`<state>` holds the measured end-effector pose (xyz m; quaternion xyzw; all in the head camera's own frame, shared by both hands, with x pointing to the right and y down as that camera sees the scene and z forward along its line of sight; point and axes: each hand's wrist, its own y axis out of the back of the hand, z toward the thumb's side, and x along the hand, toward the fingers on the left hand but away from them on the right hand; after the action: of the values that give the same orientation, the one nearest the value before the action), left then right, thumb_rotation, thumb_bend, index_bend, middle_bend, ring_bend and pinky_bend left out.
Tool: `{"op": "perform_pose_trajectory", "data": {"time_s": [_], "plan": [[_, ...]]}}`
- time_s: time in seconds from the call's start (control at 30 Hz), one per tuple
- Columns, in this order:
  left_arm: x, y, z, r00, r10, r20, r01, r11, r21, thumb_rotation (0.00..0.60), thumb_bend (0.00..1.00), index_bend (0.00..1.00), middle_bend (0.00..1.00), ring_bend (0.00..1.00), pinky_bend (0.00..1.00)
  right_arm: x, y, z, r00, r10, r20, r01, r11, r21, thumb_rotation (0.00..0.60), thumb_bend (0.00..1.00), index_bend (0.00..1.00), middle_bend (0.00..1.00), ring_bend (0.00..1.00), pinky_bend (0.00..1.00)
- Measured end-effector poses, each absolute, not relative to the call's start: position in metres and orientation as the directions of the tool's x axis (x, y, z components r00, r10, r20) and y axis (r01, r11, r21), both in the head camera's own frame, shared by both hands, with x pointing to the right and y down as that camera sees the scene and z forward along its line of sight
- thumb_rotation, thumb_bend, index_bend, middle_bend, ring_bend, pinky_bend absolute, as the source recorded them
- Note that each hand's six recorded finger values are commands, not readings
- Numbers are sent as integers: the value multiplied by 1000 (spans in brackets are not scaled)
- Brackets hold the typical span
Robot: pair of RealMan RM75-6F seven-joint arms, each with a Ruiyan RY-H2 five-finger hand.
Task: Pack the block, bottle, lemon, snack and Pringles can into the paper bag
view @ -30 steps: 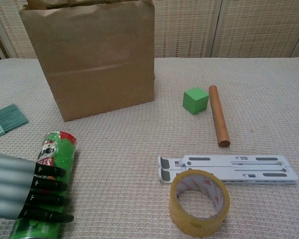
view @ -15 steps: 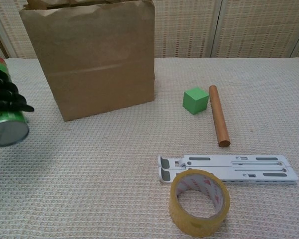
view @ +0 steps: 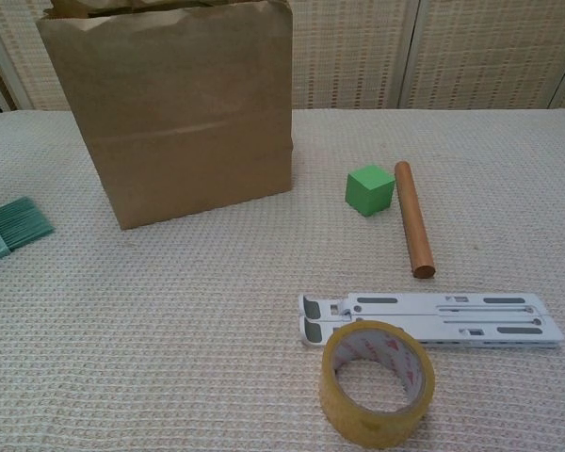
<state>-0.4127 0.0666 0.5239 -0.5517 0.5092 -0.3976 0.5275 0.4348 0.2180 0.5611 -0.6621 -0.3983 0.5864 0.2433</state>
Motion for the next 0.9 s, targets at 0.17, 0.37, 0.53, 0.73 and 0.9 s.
{"op": "perform_pose_trajectory", "data": {"time_s": [0.17,0.37,0.53,0.73,0.9], "plan": [[-376,67,522,49,-997,-65,-459,36,-888,600,641,663,701,649,774,435,218,561,-2,811,-585,244,-567,-787,600,99,0,0,0,50],[-317,53,514,30,-999,-22,-705,-6,-709,600,643,669,699,649,770,435,218,561,2,810,-587,243,-570,-785,600,100,0,0,0,50],[-302,42,513,62,-996,-58,-693,-1,-721,600,642,675,699,649,766,436,218,560,1,810,-587,248,-569,-784,600,99,0,0,0,50],[-262,11,513,123,-984,-125,-698,4,-716,600,642,674,698,649,765,436,217,559,0,808,-589,253,-570,-782,600,99,0,0,0,50],[-241,7,518,145,-983,-110,-729,-31,-684,600,641,669,696,647,763,437,217,559,-3,807,-591,258,-570,-780,600,99,0,0,0,50]]}}
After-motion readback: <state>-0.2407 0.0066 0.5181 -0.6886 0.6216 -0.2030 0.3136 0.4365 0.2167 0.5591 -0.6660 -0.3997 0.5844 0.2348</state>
